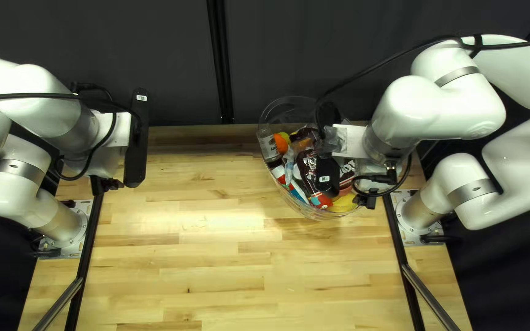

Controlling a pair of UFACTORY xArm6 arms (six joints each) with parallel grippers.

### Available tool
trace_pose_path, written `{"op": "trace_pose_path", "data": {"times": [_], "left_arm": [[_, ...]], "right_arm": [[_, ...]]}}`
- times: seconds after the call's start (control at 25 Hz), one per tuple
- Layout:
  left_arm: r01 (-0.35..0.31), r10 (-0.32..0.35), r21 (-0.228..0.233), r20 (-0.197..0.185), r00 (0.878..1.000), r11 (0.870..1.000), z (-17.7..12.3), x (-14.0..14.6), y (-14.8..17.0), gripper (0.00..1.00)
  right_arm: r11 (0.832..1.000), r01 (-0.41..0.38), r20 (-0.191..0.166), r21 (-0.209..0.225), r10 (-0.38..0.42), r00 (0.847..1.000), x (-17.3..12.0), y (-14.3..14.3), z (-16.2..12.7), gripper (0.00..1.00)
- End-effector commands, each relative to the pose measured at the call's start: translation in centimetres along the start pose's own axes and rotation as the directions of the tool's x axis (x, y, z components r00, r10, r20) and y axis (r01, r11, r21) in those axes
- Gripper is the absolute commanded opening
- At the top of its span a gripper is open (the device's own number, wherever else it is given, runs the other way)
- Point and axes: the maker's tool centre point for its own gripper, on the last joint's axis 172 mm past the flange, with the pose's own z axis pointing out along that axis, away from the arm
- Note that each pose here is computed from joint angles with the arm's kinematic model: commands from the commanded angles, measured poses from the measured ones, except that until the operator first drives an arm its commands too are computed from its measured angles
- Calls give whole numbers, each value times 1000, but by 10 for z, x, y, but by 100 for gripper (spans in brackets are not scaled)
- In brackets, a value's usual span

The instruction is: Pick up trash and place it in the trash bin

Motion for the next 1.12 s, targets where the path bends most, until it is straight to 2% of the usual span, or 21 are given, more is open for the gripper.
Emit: {"op": "trace_pose_path", "data": {"times": [0.04, 0.72, 0.76, 0.92, 1.12], "left_arm": [[0, 0, 0, 0, 1000, 1000, 0, 0, 0, 100], [0, 0, 0, 0, 1000, 1000, 0, 0, 0, 100], [0, 0, 0, 0, 1000, 1000, 0, 0, 0, 100], [0, 0, 0, 0, 1000, 1000, 0, 0, 0, 100], [0, 0, 0, 0, 1000, 1000, 0, 0, 0, 100]], "right_arm": [[1000, 0, 0, 0, 0, 1000, 0, 0, 0, 100], [1000, 0, 0, 0, 0, 1000, 0, 0, 0, 100], [1000, 4, -4, -11, -4, 1000, -1, 1, 0, 100], [1000, 8, 2, -9, -8, 1000, -2, -5, -11, 100], [1000, 6, 5, -31, -6, 1000, -4, -9, -22, 100]]}}
